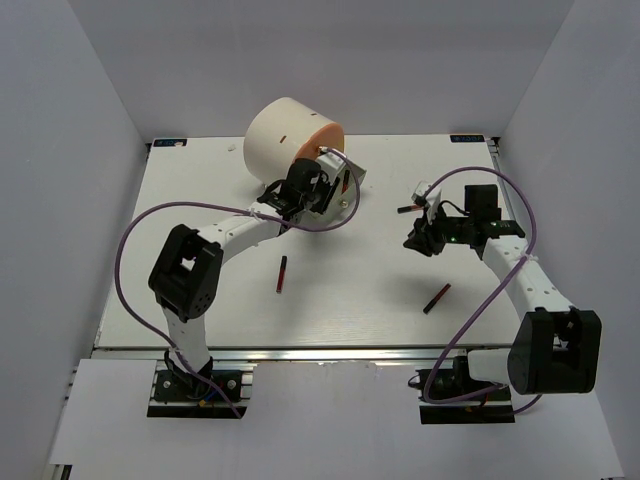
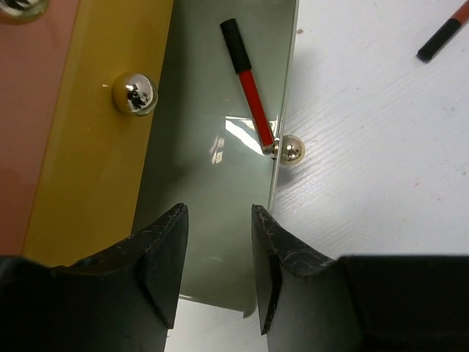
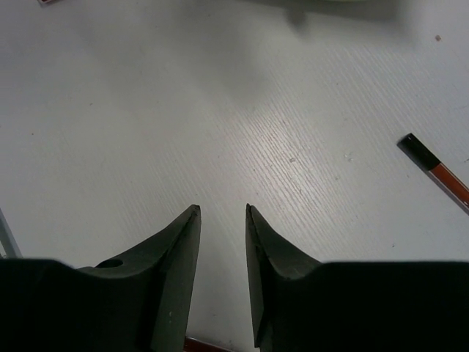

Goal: Organize the makeup

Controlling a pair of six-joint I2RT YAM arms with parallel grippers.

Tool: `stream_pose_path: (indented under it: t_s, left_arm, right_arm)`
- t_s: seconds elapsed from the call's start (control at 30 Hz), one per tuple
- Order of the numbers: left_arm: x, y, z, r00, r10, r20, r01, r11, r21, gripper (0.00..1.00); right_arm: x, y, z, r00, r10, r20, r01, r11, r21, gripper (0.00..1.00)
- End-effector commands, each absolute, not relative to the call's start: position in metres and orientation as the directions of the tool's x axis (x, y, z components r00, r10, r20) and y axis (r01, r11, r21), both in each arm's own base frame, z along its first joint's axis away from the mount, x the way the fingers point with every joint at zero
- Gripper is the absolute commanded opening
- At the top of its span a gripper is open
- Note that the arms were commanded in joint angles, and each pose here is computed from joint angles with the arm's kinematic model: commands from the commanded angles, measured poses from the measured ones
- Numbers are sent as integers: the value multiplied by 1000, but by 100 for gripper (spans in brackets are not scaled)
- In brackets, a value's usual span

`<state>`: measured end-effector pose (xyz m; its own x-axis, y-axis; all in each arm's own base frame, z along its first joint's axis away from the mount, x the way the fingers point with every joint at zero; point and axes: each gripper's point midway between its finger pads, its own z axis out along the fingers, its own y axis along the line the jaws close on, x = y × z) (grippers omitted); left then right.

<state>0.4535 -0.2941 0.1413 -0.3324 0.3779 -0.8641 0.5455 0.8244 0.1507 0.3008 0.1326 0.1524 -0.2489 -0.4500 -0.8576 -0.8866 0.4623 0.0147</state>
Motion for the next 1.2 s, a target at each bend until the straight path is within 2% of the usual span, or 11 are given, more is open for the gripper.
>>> stream_pose_path:
  t_s: [0.0, 0.13, 0.27, 0.3, 0.37, 0.4, 0.43, 0.57, 0.63, 0.77, 1.17]
  left_arm:
    - [464, -299, 173, -273, 339, -900, 520, 839, 159, 50]
    - [462, -303, 207, -260, 267, -928, 513, 852, 101, 47]
    - [443, -306, 246, -302, 133, -944, 511, 859, -42, 35]
    - [433, -302, 252, -317, 113, -942, 507, 860, -67, 33]
    - [421, -296, 255, -353, 60, -934, 485, 865, -128, 34]
    - [411, -290, 270, -342, 25, -940, 480, 864, -152, 42]
    - [402, -284, 253, -387, 6, -922, 455, 871, -185, 47]
    - [374, -256, 253, -404, -104, -909, 374, 888, -268, 74]
    - [360, -240, 254, -405, -146, -903, 337, 894, -296, 81]
    - [343, -215, 245, -428, -191, -883, 268, 907, -326, 83]
    - [316, -175, 218, -442, -319, -838, 130, 902, -412, 84]
  right_arm:
    - [304, 134, 166, -213, -447, -869, -899, 438, -5, 38]
    - [288, 135, 158, -194, -494, -848, -938, 346, 13, 41]
    - [255, 132, 138, -39, -590, -806, -996, 84, -14, 46]
    - [257, 128, 136, 65, -619, -783, -996, 5, -86, 48]
    - [251, 122, 129, 96, -650, -754, -995, -43, -89, 61]
    - [253, 116, 125, 149, -676, -722, -988, -80, -129, 66]
    - [253, 113, 123, 181, -690, -701, -983, -104, -151, 70]
    - [238, 82, 96, 338, -768, -544, -941, -292, -172, 72]
    - [231, 70, 86, 380, -784, -490, -924, -349, -159, 72]
    - [223, 51, 74, 423, -801, -423, -903, -409, -130, 71]
    - [214, 39, 34, 398, -835, -379, -913, -400, -79, 66]
